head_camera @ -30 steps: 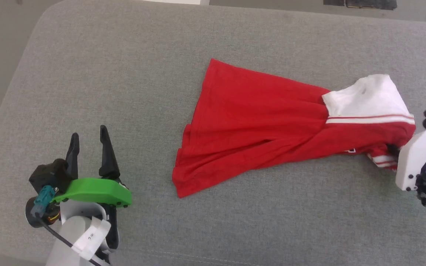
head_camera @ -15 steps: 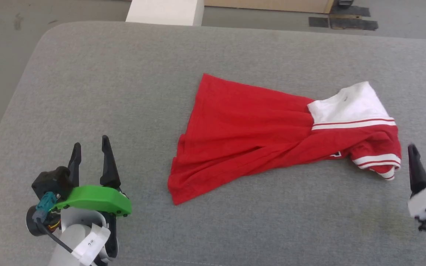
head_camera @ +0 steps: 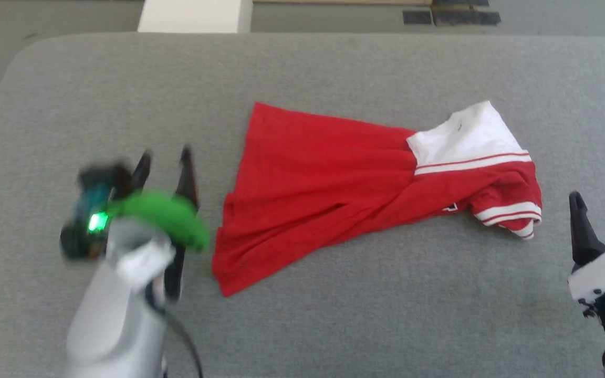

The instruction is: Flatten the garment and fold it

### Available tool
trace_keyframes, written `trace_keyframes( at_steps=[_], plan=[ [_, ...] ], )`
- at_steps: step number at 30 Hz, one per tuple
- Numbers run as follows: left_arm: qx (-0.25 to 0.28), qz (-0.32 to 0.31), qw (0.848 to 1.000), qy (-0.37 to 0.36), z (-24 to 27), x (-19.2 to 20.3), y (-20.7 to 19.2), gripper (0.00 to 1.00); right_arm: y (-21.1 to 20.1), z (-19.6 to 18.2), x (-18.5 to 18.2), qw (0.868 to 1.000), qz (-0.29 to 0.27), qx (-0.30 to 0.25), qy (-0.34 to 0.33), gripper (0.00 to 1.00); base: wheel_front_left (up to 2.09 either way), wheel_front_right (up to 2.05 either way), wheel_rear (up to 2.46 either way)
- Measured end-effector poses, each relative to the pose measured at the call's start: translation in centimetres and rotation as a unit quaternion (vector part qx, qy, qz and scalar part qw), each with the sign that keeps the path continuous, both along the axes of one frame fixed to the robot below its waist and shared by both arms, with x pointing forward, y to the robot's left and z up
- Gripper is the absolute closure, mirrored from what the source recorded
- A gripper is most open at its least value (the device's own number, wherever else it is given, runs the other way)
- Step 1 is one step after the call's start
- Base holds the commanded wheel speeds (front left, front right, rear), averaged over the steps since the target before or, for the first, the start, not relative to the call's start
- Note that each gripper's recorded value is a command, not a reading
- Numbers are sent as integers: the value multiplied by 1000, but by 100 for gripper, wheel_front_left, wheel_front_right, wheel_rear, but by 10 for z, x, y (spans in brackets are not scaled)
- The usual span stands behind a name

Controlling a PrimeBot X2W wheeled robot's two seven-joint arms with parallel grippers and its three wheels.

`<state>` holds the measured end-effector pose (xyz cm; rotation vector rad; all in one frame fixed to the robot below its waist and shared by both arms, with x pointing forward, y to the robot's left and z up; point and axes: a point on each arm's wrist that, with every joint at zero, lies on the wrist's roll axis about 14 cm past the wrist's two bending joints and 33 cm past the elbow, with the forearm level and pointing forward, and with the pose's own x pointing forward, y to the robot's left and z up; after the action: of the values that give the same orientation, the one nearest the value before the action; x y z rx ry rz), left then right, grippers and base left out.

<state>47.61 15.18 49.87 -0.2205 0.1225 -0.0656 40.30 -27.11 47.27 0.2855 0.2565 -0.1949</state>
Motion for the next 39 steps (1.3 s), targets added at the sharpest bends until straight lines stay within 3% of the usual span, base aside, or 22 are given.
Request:
trace_keyframes(
  at_steps=[4, 6, 12, 16, 19, 20, 21, 22, 26, 30, 36, 39],
  plan=[
    [24, -63, 995, 67, -7, 34, -39, 0, -2, -6, 2, 1000, -2, -1, 8, 0, 0, 0, 0],
    [41, -92, 986, 133, -25, 41, -56, 0, -4, -10, 0, 1000, -6, -2, 15, 0, 0, 0, 0],
    [120, -147, 929, 317, -80, 34, -84, 0, -14, -22, -7, 999, -21, -4, 32, 0, 0, 0, 0],
    [154, -165, 894, 387, -107, 23, -87, 0, -20, -31, -12, 999, -32, -2, 43, 0, 0, 0, 0],
    [163, -173, 879, 413, -117, 20, -88, 0, -25, -36, -13, 998, -39, -4, 48, 0, 0, 0, 0],
    [162, -175, 877, 418, -119, 19, -89, 33, -25, -37, -13, 998, -40, -5, 49, 0, 0, 0, 0],
    [160, -178, 876, 419, -120, 19, -91, 73, -26, -38, -13, 998, -42, -5, 50, 0, 0, 0, 0],
    [155, -179, 877, 419, -120, 20, -92, 100, -26, -39, -13, 998, -42, -5, 50, 0, 0, 0, 0],
    [133, -180, 885, 409, -118, 20, -92, 100, -21, -42, -8, 998, -35, -2, 51, 0, 0, 0, 0],
    [94, -165, 904, 383, -108, 25, -86, 100, -11, -44, -1, 999, -22, 2, 48, 0, 0, 0, 0],
    [-3, -75, 953, 295, -65, 53, -47, 100, 5, -42, 9, 999, 1, 8, 42, 0, 0, 0, 0],
    [-36, -22, 965, 259, -46, 57, -15, 100, 12, -39, 14, 999, 11, 10, 36, 0, 0, 0, 0]
  ],
)
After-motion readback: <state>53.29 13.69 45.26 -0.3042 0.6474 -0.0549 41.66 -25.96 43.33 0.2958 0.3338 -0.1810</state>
